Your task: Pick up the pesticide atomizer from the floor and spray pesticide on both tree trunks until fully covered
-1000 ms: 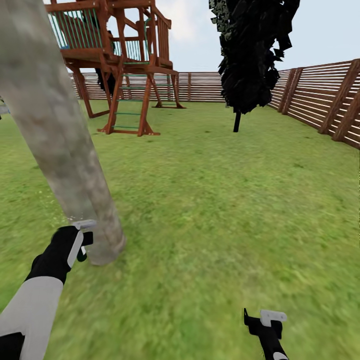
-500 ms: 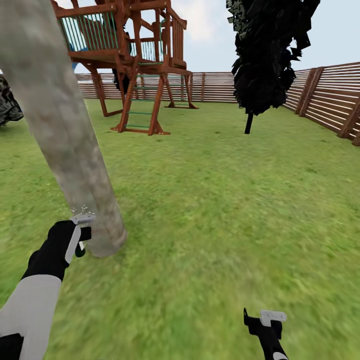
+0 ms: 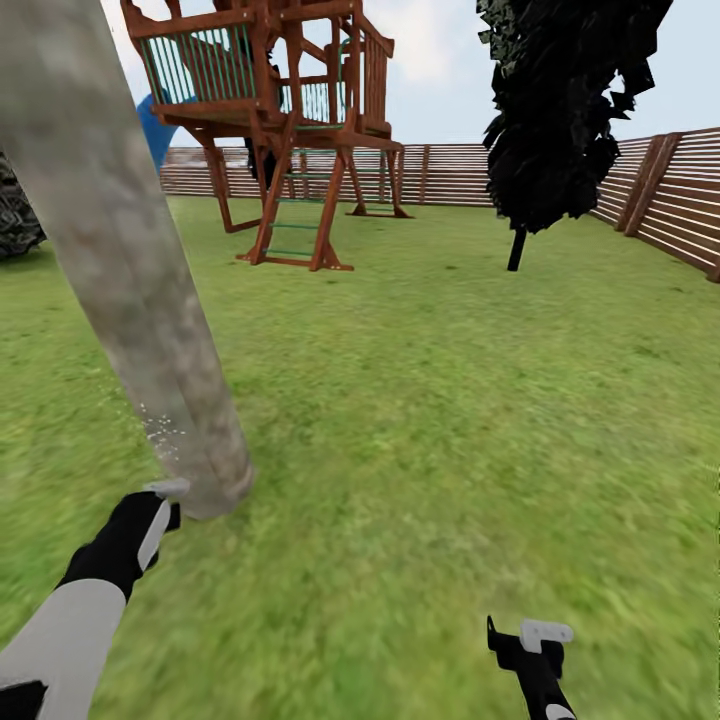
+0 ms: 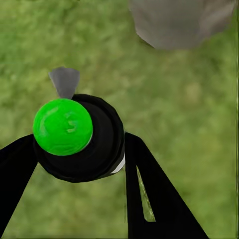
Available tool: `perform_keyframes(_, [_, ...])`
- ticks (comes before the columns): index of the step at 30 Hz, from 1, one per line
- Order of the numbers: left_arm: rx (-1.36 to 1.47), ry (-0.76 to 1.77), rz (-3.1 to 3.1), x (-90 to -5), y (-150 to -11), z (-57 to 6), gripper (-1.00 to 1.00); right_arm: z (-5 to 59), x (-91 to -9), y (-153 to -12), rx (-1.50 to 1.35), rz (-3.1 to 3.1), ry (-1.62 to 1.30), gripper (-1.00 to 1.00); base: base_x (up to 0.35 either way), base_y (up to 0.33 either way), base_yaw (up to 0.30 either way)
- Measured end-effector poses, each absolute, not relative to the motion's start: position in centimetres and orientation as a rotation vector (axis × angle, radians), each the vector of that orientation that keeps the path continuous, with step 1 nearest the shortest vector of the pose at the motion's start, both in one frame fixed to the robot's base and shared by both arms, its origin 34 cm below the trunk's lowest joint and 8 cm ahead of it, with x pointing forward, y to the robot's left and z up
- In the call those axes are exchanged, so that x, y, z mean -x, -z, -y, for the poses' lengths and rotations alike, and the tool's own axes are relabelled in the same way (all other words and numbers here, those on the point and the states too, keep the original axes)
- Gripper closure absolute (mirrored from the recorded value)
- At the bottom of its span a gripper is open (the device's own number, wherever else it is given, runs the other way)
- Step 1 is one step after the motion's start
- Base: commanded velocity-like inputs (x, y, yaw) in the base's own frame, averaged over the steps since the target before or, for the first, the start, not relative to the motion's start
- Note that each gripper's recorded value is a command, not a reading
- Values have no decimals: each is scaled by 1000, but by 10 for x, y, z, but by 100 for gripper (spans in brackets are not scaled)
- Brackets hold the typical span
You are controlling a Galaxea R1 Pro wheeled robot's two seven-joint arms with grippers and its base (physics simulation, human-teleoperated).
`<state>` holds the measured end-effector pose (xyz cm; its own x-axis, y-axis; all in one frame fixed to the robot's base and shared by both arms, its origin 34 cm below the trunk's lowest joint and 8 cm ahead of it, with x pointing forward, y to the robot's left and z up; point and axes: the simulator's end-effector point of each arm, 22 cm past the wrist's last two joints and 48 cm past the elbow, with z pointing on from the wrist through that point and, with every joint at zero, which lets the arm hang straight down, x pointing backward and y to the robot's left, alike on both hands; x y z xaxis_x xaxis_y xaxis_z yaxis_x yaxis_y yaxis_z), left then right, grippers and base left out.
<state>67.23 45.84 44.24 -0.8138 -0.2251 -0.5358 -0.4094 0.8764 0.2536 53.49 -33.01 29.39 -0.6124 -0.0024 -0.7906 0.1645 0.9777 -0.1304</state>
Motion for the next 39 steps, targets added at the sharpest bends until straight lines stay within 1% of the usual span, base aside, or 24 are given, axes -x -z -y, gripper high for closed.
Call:
perform_keyframes(9, [471, -484, -2510, -676, -441, -454, 100, 330, -534, -294, -113, -2221, 238, -100, 58, -276, 24])
perform_keyframes(31, [456, -467, -2541, -670, -426, -440, 100, 329, -535, -294, -111, -2221, 236, -100, 174, -242, 273])
perform_keyframes(39, [456, -466, -2534, -671, -426, -439, 100, 330, -534, -294, -111, -2221, 236, -100, 230, -192, 37])
